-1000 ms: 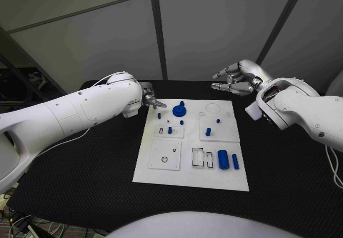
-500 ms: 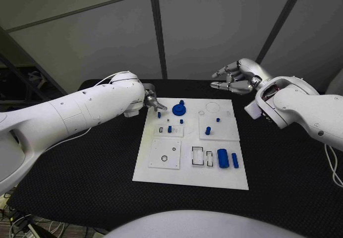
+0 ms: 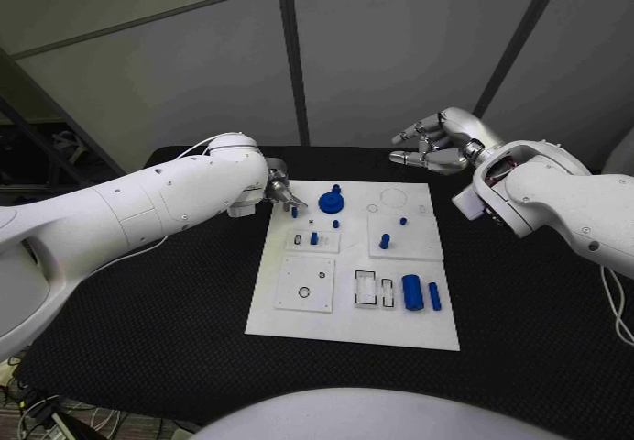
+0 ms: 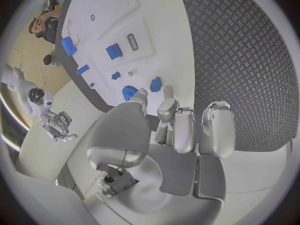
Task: Assemble the parts on the task board
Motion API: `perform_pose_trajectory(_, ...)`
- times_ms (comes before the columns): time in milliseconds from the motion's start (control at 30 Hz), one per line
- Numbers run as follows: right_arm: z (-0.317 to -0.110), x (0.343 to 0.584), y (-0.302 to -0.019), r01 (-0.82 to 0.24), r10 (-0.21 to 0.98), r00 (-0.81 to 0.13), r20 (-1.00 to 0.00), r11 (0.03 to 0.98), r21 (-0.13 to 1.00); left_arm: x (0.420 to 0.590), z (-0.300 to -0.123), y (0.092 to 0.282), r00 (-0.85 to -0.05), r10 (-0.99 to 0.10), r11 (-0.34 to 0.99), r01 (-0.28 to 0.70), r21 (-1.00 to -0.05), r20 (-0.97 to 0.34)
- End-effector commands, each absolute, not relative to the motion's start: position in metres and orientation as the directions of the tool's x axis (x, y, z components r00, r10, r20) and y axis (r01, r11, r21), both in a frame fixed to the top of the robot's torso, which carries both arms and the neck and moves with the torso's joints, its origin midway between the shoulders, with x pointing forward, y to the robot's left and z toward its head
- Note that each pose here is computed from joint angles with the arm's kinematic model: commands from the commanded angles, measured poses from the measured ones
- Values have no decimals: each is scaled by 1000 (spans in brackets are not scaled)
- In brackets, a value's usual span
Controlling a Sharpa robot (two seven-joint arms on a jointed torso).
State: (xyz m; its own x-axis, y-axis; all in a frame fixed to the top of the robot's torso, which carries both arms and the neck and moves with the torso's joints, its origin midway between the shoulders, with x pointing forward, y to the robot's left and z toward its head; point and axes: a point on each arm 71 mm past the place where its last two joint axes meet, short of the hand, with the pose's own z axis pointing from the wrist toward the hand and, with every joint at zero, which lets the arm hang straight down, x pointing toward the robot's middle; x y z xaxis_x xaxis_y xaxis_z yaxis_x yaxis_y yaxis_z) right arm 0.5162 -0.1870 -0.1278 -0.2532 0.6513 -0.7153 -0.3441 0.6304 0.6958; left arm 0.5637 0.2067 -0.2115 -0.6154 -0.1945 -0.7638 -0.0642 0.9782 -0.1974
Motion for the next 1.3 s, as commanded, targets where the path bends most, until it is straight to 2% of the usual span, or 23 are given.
perform_pose_trajectory(33,-127,516,-186,-351,648,-260,-716,628,695,563,-212,206,-630,-171,983,-58,-173,-757)
perform_pose_trajectory(433,-127,516,-185,-351,647,-260,-716,628,695,564,-212,205,-624,-197,978,-70,-197,-756)
perform_pose_trajectory(967,-127,517,-184,-352,645,-266,-717,627,695,561,-215,206,-652,-344,931,-143,-336,-676)
perform_pose_trajectory(1300,-128,517,-185,-352,644,-266,-717,628,695,556,-212,216,-639,-402,906,-174,-386,-656)
